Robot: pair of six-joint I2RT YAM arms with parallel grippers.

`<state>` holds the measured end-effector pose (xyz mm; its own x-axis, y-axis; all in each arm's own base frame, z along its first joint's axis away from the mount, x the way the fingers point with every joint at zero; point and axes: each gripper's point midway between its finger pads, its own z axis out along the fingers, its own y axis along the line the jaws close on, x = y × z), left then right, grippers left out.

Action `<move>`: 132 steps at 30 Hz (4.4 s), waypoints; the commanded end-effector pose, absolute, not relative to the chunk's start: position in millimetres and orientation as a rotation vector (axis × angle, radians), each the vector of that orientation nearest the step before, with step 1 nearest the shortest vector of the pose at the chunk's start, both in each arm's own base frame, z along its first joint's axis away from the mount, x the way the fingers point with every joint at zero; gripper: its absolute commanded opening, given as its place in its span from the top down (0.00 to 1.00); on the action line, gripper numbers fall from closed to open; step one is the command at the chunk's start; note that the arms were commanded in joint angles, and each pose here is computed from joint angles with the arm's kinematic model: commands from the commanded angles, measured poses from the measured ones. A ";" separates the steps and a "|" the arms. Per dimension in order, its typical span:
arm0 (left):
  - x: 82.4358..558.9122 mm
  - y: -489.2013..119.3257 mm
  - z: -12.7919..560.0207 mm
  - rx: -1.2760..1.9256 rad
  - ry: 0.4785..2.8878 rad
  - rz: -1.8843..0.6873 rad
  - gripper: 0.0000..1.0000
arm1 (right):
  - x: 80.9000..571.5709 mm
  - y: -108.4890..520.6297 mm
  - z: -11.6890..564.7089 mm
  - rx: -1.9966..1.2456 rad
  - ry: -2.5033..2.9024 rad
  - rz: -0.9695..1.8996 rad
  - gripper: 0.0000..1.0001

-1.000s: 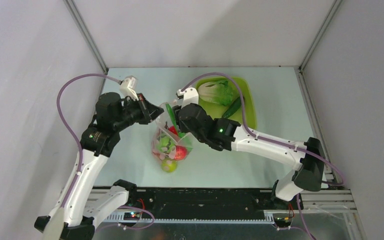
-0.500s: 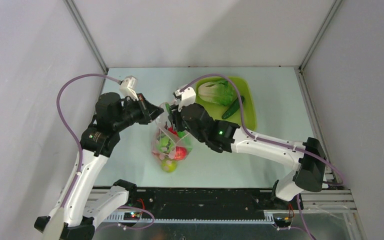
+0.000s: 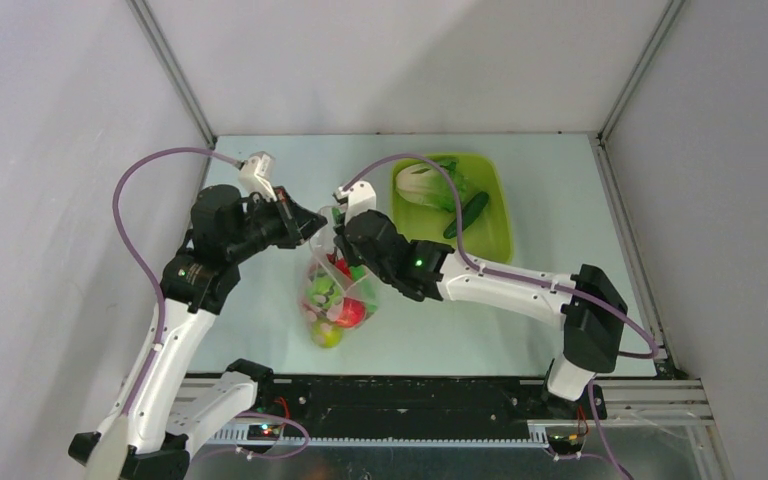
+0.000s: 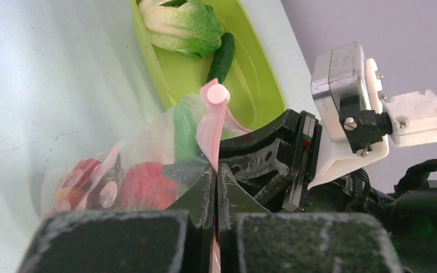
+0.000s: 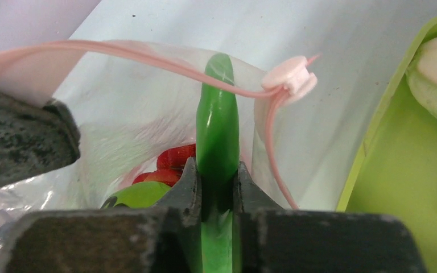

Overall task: Place the food in the zip-top bag and seal the zipper
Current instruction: Adjust the fake vegetable in the zipper food storage bag, then pick up the fake vegetable from the bin, then place the fake vegetable in the zipper food storage bag.

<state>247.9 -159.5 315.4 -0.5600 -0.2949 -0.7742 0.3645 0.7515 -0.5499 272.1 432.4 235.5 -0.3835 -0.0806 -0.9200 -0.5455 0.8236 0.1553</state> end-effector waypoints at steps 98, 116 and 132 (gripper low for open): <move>254.4 -154.3 326.9 0.063 1.904 -0.848 1.00 | 452.4 145.5 34.3 0.709 2.420 0.042 0.31; 251.7 -158.8 326.3 0.073 1.910 -0.884 1.00 | 426.9 172.9 204.8 0.396 2.051 0.282 0.83; 249.0 -161.2 328.6 0.080 1.899 -0.907 1.00 | 260.1 327.8 400.0 -0.502 1.386 0.890 0.83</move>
<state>247.8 -157.8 313.5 -0.5495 -0.3035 -0.7784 0.3752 0.7428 -0.5545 299.9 298.1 354.0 -0.1854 0.2068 -0.9606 -0.6014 0.7493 0.2774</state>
